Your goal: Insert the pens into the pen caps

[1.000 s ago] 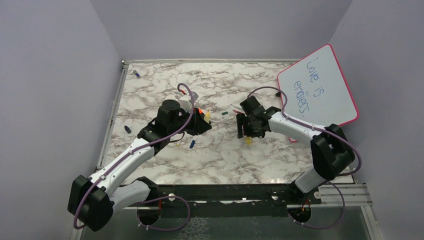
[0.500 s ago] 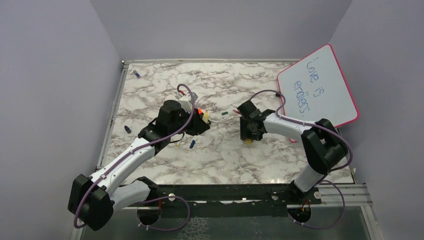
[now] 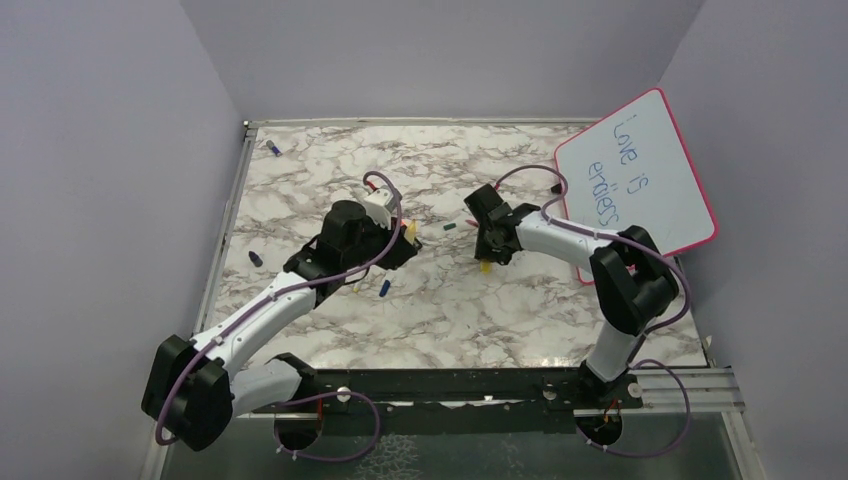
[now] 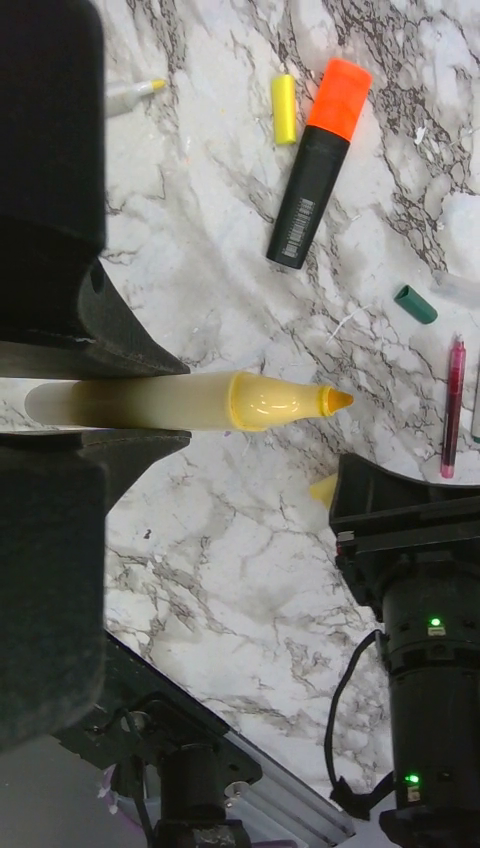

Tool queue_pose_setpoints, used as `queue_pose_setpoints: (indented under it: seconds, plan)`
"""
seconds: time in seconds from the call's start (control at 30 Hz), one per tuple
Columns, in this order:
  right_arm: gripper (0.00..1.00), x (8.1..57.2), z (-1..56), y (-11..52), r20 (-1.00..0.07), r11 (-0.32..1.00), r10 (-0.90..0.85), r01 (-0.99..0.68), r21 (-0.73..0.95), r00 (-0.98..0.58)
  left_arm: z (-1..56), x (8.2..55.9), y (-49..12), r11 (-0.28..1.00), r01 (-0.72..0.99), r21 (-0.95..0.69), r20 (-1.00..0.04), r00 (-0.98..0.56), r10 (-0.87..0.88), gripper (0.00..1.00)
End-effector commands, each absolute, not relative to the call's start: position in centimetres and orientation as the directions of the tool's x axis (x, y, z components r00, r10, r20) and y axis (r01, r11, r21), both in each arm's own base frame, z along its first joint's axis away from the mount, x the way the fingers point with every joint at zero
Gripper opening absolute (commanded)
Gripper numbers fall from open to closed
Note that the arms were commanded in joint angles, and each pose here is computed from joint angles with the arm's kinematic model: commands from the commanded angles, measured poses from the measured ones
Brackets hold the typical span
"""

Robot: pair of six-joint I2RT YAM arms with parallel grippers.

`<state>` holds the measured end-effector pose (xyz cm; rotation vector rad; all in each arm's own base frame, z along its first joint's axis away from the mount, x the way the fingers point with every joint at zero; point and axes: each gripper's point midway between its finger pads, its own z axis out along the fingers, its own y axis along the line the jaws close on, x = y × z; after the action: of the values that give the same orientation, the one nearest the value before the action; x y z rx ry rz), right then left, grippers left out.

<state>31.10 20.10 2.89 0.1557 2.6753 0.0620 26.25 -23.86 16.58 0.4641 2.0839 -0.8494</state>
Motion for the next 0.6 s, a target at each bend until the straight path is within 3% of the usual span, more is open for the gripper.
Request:
queue_pose_setpoints:
  seconds: [0.0,0.2,0.57]
  plan:
    - [0.12,32.6,6.2,19.6,-0.518,0.973,0.226,0.214,0.083,-0.825,18.2,25.6,-23.6,0.688,0.615,-0.385,-0.844,-0.536,0.006,0.0]
    - [0.06,33.1,8.9,20.5,-0.531,0.938,0.346,0.285,0.197,-0.774,17.4,22.8,-25.7,0.67,0.645,-0.368,-0.823,-0.561,0.088,0.0]
    - [0.05,34.2,18.5,24.2,-0.584,0.844,0.461,0.126,0.522,-0.668,18.0,20.5,-29.5,0.499,0.681,-0.536,-0.745,-0.659,0.1,0.0]
